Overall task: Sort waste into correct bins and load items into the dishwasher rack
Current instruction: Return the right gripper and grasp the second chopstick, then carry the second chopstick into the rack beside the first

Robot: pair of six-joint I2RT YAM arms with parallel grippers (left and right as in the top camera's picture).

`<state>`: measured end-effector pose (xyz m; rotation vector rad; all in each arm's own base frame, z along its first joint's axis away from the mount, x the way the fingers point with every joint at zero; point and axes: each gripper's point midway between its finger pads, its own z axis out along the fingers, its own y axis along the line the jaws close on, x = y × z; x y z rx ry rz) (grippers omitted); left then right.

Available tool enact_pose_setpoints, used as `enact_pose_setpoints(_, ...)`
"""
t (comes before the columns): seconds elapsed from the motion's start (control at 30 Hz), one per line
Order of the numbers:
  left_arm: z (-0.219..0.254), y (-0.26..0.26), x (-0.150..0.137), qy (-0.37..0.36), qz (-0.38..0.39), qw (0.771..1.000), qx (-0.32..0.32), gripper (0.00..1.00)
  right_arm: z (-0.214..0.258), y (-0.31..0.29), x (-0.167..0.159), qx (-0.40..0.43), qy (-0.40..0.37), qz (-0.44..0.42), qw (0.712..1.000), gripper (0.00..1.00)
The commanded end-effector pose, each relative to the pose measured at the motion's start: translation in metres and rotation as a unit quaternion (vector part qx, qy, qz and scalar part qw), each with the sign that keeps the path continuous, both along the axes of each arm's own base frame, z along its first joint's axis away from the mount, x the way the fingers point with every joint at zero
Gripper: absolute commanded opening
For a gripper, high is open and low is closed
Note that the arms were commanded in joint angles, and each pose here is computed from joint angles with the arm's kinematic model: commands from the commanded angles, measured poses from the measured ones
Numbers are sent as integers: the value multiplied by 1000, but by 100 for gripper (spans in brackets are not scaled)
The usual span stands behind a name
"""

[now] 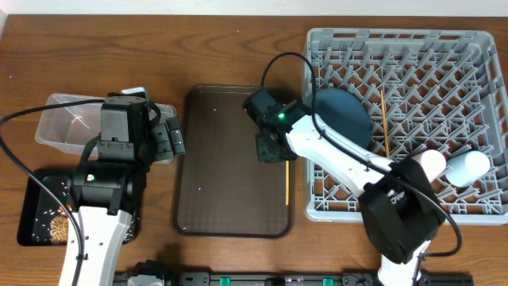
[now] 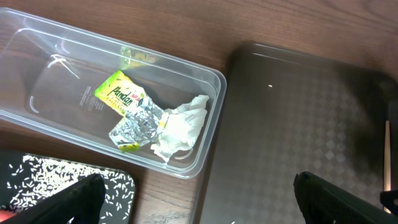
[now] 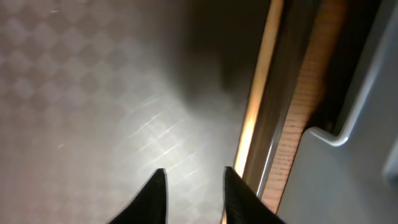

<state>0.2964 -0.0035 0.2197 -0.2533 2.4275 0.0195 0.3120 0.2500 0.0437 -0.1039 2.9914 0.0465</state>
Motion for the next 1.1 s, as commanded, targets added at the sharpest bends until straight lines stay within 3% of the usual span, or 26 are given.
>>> enact_pose_setpoints(0.0,3,3,1,-3,9,1000,0,98,-18,-11,4,-27,4,-43,999,28)
enact_pose_setpoints(0.23,3,3,1,-3,9,1000,0,98,-43,-22,0,-50,36,-59,996,29)
enact_pose_setpoints(0.63,3,3,1,-3,9,1000,0,98,-40,-29,-7,-51,59,-56,995,33)
enact_pose_setpoints(0.9,3,3,1,-3,9,1000,0,98,-45,15,2,47,55,7,997,18)
enact_pose_setpoints(1.07,3,3,1,-3,9,1000,0,98,-57,17,3,43,58,4,997,2)
